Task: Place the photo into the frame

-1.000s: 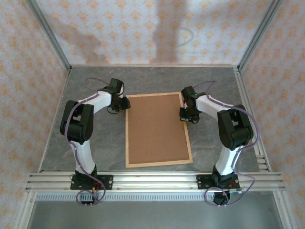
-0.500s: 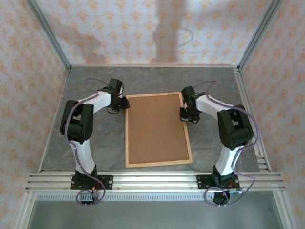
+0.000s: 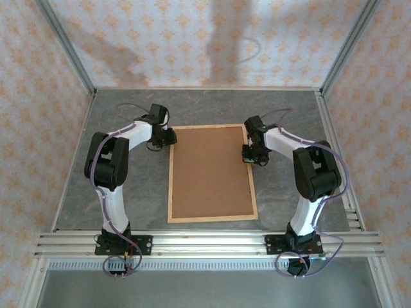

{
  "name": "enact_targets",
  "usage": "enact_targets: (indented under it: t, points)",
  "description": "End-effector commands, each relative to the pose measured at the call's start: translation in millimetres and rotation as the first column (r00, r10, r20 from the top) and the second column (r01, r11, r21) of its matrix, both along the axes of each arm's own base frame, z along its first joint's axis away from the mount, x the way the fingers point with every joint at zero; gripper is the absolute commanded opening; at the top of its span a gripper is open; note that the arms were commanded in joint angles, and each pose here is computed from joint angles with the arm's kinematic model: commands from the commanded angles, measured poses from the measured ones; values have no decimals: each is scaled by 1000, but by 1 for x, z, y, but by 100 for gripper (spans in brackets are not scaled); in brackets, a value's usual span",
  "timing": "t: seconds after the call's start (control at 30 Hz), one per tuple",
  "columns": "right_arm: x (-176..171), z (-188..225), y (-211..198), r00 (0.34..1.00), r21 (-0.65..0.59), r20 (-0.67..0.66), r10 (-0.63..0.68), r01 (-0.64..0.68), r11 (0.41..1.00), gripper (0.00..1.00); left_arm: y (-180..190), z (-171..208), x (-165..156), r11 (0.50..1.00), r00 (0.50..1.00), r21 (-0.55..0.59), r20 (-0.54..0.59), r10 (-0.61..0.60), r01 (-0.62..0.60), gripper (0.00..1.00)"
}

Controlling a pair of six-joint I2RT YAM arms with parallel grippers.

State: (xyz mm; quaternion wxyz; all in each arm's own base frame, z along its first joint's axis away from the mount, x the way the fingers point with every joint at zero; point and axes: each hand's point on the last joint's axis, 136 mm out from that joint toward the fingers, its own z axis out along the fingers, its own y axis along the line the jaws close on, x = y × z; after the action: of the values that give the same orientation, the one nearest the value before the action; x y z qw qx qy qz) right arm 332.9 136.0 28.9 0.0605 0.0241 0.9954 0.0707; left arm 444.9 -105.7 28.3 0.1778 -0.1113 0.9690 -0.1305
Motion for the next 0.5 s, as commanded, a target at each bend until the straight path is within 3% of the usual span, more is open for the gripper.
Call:
enact_targets:
  t: [0.0,0.47]
  points:
    - [-5,-23,-9,999,-53,-46,-10,7,999,11,-8,-42,-27,997,991,50,-128,-44,50,32]
    - [-5,-22,-8,999,-46,-43,-9,7,999,11,-29,-57,-45,987,961,63,-243,-131,150,30]
